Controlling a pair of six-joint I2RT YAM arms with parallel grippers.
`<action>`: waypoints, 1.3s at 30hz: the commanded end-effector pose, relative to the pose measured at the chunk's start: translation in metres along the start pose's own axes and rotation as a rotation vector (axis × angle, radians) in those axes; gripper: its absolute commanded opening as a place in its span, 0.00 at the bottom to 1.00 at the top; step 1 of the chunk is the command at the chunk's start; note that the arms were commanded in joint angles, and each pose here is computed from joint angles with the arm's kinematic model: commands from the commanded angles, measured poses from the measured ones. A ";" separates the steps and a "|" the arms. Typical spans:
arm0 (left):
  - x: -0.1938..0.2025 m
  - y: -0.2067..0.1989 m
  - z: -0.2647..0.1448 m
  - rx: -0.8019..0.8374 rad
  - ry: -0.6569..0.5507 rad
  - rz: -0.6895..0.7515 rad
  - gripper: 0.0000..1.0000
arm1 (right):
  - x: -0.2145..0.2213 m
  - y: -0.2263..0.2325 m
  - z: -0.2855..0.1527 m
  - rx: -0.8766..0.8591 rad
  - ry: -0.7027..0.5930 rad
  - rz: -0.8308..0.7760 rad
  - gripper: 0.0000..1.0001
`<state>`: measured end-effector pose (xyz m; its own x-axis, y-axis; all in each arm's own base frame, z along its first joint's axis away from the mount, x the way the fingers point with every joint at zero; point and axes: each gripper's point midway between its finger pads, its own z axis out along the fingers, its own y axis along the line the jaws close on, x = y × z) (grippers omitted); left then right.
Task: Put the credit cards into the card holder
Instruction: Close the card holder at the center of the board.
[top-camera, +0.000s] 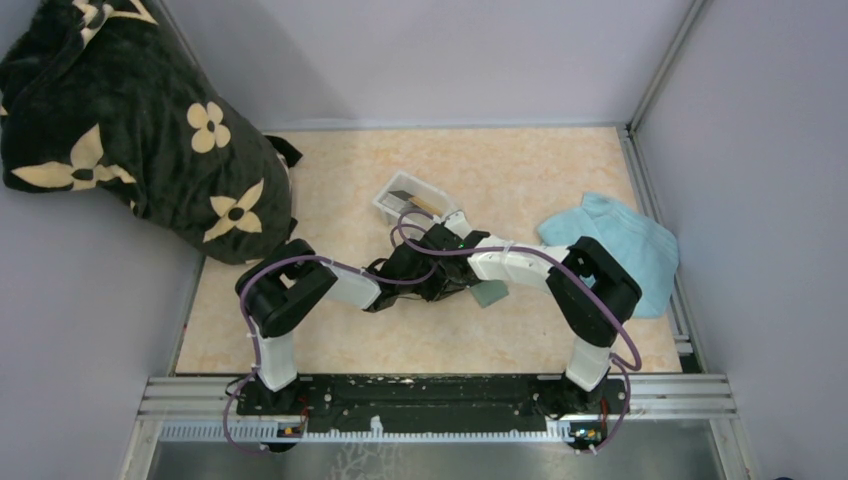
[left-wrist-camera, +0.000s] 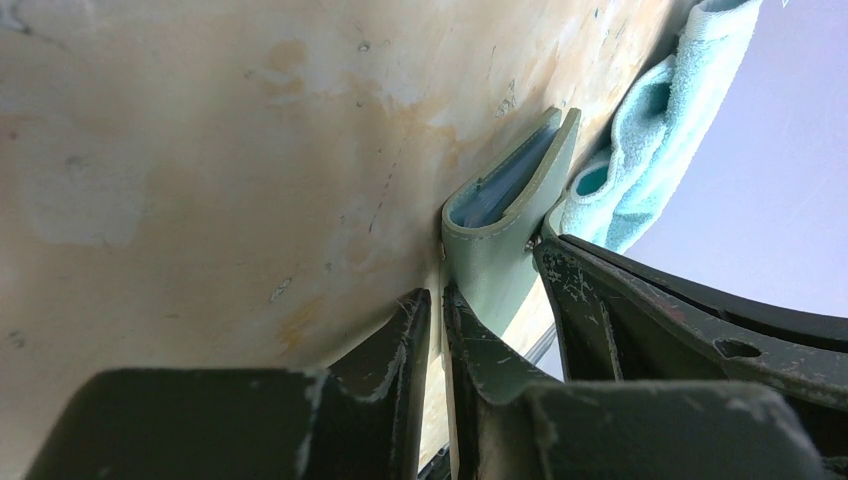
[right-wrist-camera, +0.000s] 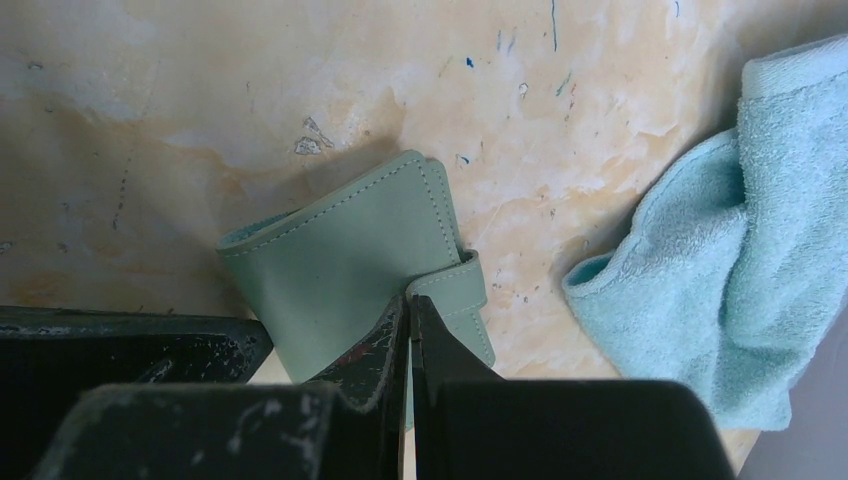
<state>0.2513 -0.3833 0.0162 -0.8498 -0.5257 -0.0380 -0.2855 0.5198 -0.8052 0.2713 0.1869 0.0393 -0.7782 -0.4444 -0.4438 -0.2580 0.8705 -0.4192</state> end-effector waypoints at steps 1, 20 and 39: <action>0.000 0.081 0.005 -0.272 -0.009 0.039 0.20 | 0.048 0.028 -0.006 -0.031 0.083 -0.137 0.00; 0.002 0.079 0.008 -0.266 -0.004 0.044 0.20 | 0.084 0.037 0.001 -0.048 0.149 -0.150 0.00; 0.003 0.076 0.009 -0.264 0.004 0.062 0.20 | 0.134 0.051 0.003 -0.081 0.268 -0.077 0.00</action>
<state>0.2488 -0.3856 0.0133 -0.8611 -0.5082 -0.0159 -0.2873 0.5120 -0.8095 0.2651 0.1960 0.0235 -0.7692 -0.3177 -0.5544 -0.1541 0.9342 -0.3216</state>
